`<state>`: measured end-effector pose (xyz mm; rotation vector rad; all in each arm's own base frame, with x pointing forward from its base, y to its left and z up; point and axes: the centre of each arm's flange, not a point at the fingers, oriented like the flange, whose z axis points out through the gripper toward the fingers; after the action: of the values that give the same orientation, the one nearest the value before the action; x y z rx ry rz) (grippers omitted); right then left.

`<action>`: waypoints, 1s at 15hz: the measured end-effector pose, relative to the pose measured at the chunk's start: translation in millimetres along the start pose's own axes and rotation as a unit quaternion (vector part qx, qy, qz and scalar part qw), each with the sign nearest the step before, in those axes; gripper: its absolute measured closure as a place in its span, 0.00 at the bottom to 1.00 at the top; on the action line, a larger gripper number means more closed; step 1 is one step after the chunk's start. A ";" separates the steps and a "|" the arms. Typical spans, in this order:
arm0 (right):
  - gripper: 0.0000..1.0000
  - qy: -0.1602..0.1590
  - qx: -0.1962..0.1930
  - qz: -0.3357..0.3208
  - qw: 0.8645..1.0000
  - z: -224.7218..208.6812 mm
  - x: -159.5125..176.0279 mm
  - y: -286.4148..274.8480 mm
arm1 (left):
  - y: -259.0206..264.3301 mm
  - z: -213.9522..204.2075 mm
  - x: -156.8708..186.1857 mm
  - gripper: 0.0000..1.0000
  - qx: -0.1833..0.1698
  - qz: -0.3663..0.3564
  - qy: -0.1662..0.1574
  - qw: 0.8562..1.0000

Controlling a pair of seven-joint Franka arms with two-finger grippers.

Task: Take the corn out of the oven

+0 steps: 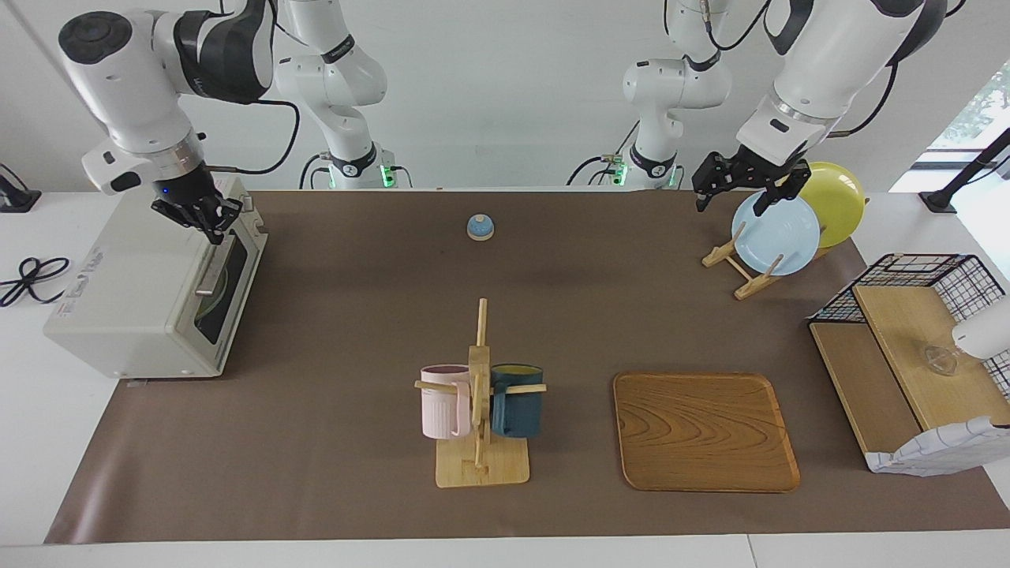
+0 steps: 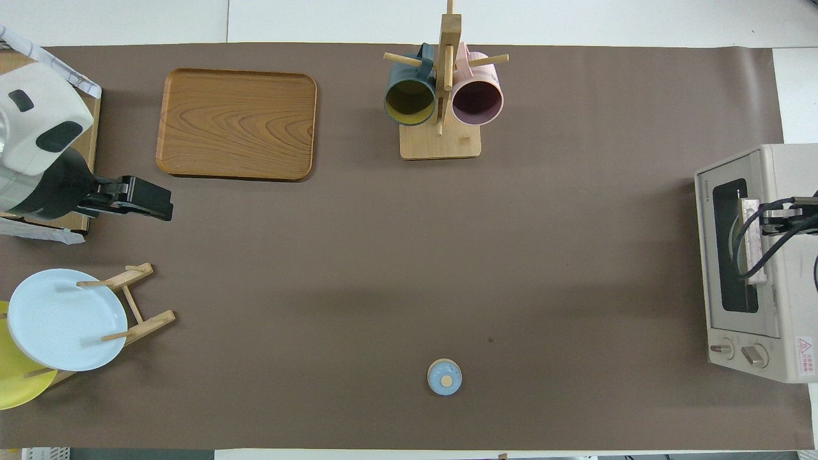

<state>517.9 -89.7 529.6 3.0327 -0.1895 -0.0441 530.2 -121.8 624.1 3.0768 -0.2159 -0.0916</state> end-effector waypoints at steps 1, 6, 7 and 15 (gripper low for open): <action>0.99 -0.003 0.000 0.000 1.000 6.0 -0.8 0.5 | 0.0 0.0 0.0 0.00 0.000 0.000 0.000 1.000; 0.99 -0.017 0.000 -0.016 1.000 27.5 -4.9 3.5 | 0.0 0.0 0.0 0.00 0.000 0.000 0.000 1.000; 0.99 -0.013 0.000 -0.016 1.000 29.5 -4.4 8.7 | 0.0 0.0 0.0 0.00 0.000 0.000 0.000 1.000; 0.99 -0.009 0.002 -0.035 0.999 49.2 -5.5 20.6 | 0.0 0.0 0.0 0.00 0.000 0.000 0.000 1.000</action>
<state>508.3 -114.3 482.9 3.0424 -0.0849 -0.0779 530.2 -121.8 624.1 3.0768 -0.2157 -0.0916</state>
